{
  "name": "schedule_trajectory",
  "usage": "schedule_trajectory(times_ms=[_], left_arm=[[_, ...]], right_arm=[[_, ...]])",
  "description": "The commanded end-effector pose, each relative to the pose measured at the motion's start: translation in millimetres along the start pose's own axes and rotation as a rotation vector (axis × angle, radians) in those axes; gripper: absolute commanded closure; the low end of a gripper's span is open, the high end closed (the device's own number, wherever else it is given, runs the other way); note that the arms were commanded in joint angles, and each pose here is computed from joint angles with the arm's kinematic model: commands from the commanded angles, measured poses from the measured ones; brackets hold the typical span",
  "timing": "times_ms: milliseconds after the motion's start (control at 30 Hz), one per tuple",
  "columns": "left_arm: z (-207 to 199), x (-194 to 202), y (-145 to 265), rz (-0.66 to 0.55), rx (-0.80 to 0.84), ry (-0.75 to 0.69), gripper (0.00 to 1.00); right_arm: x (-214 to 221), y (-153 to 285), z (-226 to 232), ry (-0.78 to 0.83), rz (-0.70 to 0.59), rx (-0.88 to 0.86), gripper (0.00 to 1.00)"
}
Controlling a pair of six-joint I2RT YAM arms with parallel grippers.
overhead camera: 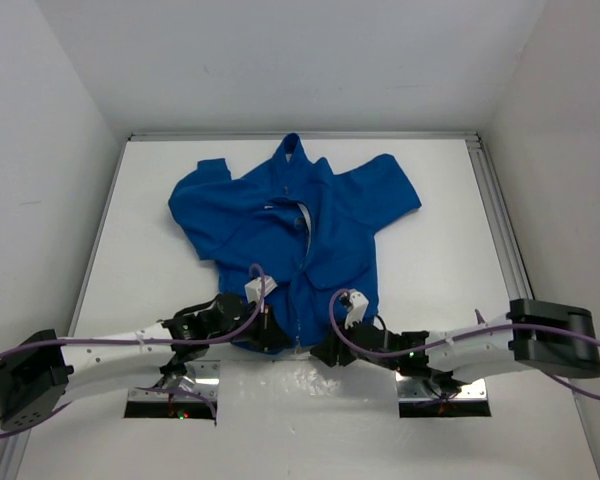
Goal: Zip up the jacket
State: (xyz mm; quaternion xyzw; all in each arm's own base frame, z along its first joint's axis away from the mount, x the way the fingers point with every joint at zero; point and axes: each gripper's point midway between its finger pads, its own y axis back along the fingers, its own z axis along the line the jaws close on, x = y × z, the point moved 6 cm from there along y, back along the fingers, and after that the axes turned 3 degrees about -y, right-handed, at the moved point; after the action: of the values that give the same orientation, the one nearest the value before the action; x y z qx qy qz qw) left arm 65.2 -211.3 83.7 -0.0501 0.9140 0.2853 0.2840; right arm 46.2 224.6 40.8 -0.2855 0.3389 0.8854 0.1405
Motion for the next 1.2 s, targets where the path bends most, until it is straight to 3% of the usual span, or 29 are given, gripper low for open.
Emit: schedule_trajectory(times_ms=[0, 600, 800, 1167], left_arm=[[-11, -3, 1, -0.026, 0.064, 0.012, 1.00], [-15, -5, 2, -0.033, 0.079, 0.034, 1.00], [-19, -9, 3, -0.042, 0.089, 0.037, 1.00], [-23, -7, 7, -0.056, 0.126, 0.068, 1.00]], right_arm=[[-18, -6, 34, -0.137, -0.113, -0.154, 0.58], [-16, -21, 63, -0.116, -0.081, -0.298, 0.52], [-15, -20, 63, -0.113, -0.082, -0.323, 0.59], [-12, -26, 58, -0.093, -0.086, -0.284, 0.52]])
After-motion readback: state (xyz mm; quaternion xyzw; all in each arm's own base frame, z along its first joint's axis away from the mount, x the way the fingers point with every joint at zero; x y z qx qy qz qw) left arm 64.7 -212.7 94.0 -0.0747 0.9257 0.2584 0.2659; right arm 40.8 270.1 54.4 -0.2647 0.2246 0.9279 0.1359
